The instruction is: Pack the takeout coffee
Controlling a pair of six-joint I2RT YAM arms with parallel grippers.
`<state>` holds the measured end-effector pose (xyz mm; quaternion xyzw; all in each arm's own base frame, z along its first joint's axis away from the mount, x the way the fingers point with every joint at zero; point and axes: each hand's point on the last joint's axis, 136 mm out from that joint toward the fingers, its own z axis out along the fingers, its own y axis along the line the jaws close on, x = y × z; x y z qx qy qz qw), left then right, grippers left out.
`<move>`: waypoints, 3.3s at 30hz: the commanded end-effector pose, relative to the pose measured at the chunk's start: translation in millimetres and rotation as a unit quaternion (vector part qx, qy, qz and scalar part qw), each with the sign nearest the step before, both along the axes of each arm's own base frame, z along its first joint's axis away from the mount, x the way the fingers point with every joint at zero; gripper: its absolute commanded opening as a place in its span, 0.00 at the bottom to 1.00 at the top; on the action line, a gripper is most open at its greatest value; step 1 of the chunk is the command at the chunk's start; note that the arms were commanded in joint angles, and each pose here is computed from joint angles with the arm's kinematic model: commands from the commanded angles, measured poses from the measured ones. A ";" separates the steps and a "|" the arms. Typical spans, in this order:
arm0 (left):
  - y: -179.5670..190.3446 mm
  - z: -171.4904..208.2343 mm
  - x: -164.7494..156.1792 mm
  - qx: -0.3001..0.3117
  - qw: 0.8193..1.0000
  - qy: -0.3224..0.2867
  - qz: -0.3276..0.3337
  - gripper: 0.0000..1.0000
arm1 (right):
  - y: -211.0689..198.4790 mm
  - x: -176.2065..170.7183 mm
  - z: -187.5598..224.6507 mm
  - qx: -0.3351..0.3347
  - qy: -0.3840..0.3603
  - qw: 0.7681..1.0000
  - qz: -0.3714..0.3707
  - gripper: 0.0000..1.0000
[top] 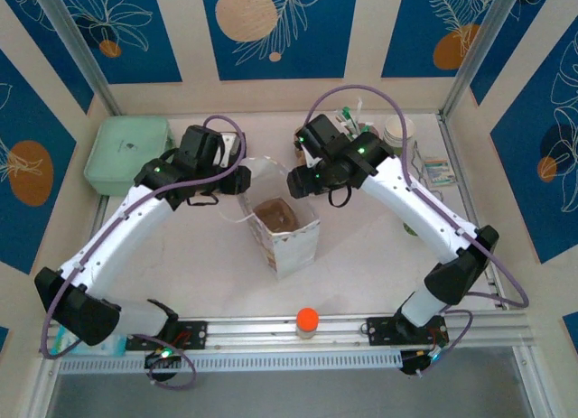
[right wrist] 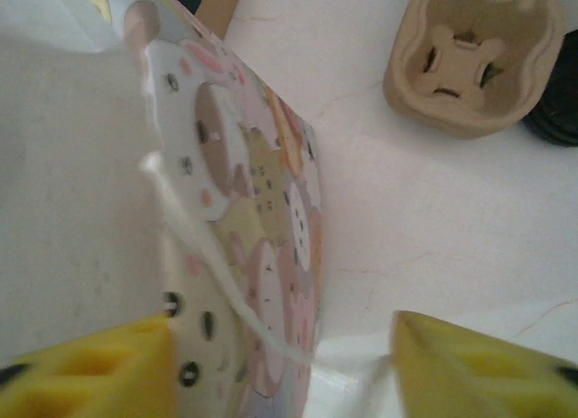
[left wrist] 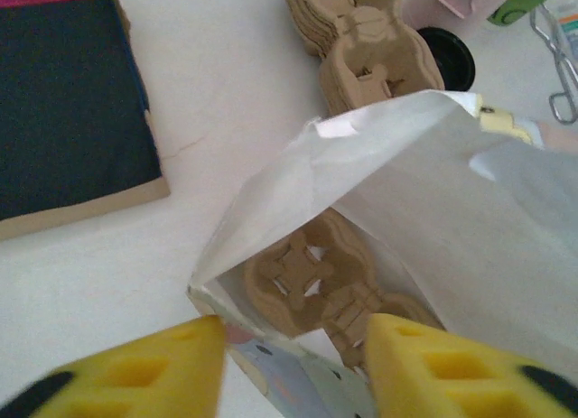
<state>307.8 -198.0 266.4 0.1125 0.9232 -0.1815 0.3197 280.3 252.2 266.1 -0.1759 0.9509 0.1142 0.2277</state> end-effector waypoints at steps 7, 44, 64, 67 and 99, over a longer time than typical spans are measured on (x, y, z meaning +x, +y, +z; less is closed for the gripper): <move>-11.4 15.4 -1.9 -0.008 0.999 -0.027 -0.023 0.07 | 19.6 -7.5 14.6 0.013 -0.041 0.999 0.028 0.06; -1.8 144.4 -105.4 -0.220 0.899 -0.357 -0.121 0.00 | 25.5 -59.8 143.9 0.167 -0.487 0.857 0.023 0.00; -7.0 131.6 -52.9 -0.107 0.963 -0.242 -0.049 0.00 | -10.6 -55.4 80.9 0.141 -0.236 0.961 -0.035 0.00; -14.9 122.3 -37.6 -0.079 0.977 -0.195 -0.038 0.00 | -9.6 -62.9 70.2 0.130 -0.182 0.974 -0.028 0.00; -45.8 39.7 18.6 -0.057 0.996 -0.059 -0.022 0.00 | -30.1 -21.4 17.5 0.058 -0.041 0.995 -0.065 0.00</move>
